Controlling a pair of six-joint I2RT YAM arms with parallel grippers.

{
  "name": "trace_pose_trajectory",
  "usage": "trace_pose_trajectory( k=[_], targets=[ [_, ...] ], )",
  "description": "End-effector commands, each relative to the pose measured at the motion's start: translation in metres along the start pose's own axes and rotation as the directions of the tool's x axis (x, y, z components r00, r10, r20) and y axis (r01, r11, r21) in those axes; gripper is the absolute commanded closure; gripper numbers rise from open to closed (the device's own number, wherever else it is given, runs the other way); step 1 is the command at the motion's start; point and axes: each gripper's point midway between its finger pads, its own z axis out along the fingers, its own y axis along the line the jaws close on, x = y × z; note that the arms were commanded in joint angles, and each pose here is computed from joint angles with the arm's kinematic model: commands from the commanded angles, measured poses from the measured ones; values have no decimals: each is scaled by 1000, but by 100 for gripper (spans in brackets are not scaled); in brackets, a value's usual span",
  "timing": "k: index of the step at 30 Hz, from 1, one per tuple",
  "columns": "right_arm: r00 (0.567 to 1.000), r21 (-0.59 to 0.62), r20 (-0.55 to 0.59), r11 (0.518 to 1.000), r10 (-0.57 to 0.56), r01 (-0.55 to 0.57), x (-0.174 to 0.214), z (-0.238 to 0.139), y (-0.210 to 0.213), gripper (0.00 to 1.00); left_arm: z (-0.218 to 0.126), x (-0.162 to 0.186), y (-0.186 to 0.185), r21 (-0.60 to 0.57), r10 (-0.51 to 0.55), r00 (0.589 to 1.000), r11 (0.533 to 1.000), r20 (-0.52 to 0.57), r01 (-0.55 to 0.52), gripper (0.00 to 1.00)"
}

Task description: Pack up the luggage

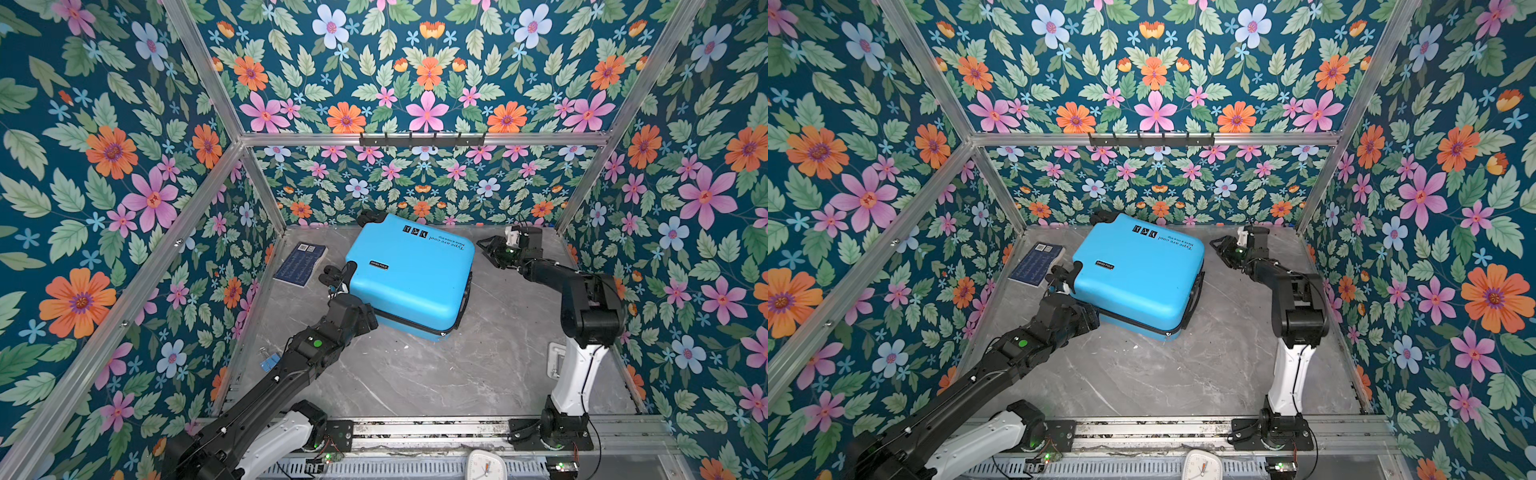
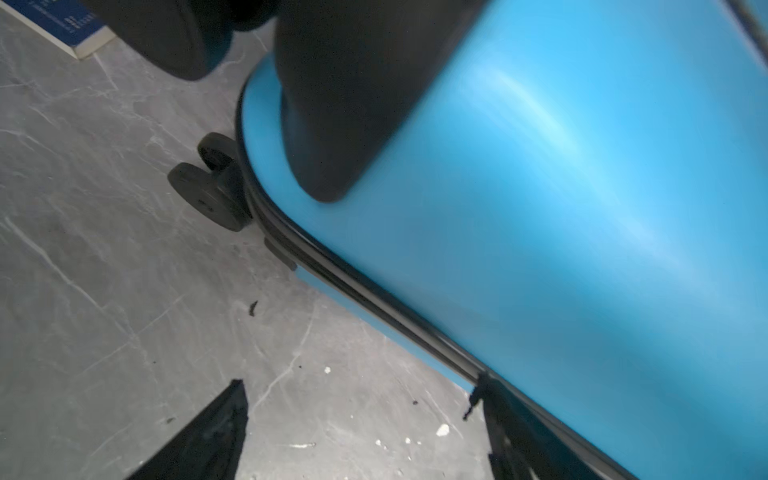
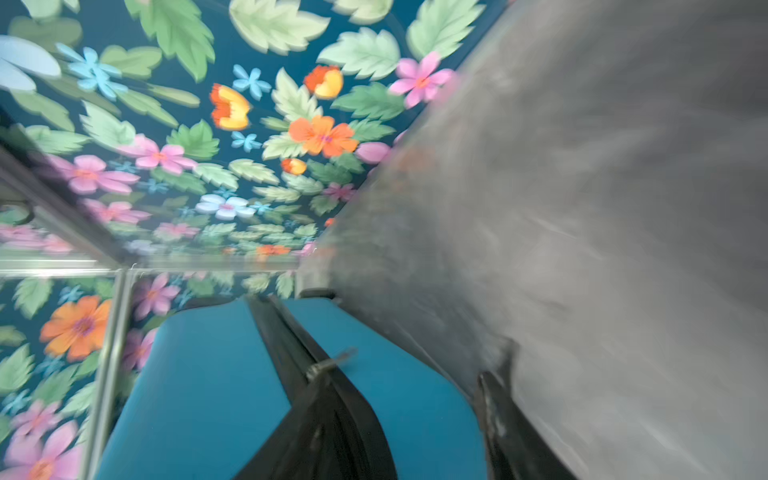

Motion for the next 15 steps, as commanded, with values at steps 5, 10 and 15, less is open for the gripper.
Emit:
trace_pose_trajectory(
  k=[5,10,15],
  targets=[
    [973,-338,-172,937,-155,90,25,43,43,49,35,-49,14,32,-106,989,994,100,103,11],
    [962,-485,-181,869,-203,92,46,37,58,50,62,-63,4,28,-68,995,997,77,66,10],
    [956,-581,-164,807,-243,106,69,4,72,51,90,-77,-9,59,-46,997,997,64,42,11]
  ],
)
